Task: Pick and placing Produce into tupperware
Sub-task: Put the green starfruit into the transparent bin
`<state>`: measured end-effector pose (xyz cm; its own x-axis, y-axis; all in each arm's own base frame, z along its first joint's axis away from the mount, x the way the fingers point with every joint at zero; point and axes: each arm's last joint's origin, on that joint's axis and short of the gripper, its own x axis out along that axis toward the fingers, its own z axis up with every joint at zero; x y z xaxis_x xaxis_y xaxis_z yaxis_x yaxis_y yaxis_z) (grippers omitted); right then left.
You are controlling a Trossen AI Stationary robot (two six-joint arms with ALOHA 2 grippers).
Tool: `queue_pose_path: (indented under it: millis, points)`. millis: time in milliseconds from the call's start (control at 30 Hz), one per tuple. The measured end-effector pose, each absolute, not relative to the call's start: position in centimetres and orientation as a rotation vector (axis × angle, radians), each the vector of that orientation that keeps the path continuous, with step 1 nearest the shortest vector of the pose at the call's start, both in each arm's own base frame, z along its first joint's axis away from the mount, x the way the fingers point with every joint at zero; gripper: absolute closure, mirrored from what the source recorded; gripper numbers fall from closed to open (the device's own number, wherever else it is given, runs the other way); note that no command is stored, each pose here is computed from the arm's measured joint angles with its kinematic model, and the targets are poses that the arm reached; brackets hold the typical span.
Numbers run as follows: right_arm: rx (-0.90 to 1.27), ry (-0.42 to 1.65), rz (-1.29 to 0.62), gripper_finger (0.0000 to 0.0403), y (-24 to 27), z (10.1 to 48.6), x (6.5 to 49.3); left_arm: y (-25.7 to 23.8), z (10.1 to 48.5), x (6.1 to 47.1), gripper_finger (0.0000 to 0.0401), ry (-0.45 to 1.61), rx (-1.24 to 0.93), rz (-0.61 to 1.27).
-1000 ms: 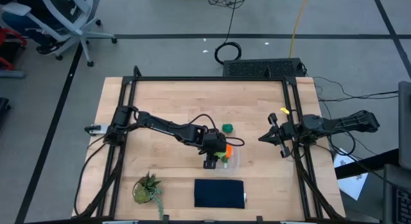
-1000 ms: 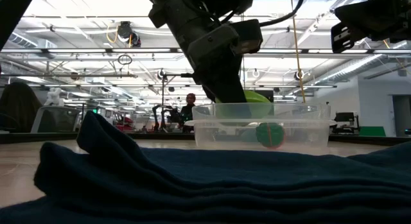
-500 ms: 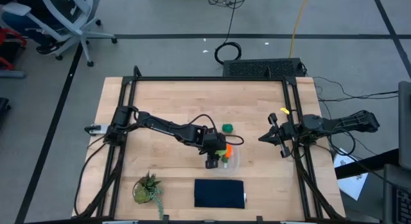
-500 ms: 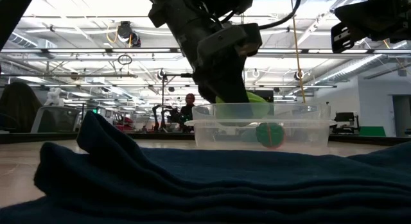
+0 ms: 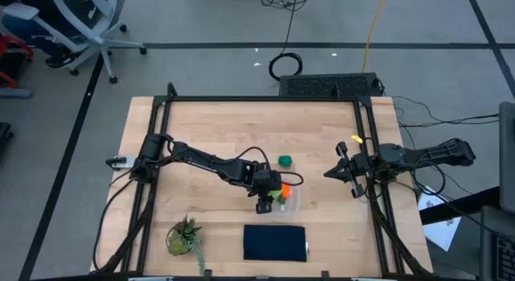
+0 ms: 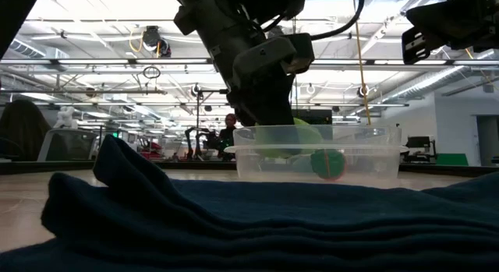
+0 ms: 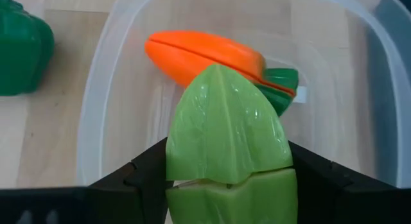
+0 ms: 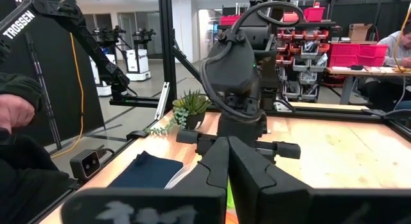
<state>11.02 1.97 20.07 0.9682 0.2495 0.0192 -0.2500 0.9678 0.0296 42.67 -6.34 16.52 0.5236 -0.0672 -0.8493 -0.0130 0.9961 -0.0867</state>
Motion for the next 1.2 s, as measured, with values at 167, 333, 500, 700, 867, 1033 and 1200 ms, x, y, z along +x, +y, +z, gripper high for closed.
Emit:
queue_pose_path:
  millis: [167,333,500,700,867,1033,1200]
  points:
    - [0.033,-0.015,0.253,0.0403,2.0,20.1,11.0,-6.3,16.2,42.8,0.0161,1.020,-0.090,-0.028]
    - [0.033,-0.014,0.252,0.0403,2.0,20.1,11.0,-6.3,15.2,43.0,0.0160,1.038,-0.087,-0.027]
    - [0.031,-0.014,0.253,0.0403,2.0,20.1,11.0,-6.3,15.3,43.0,0.0160,1.038,-0.083,-0.037]
    - [0.032,-0.014,0.253,0.0403,2.0,20.1,11.0,-6.3,15.3,43.0,0.0160,1.037,-0.068,-0.046]
    - [0.033,-0.014,0.252,0.0403,2.0,20.1,11.0,-6.3,15.3,43.0,0.0159,1.039,-0.077,-0.063]
    - [0.033,-0.014,0.253,0.0403,2.0,20.1,11.0,-6.3,15.3,43.0,0.0159,1.040,-0.084,-0.075]
    - [0.033,-0.014,0.252,0.0403,2.0,20.1,11.0,-6.4,15.3,43.0,0.0155,1.037,-0.099,-0.105]
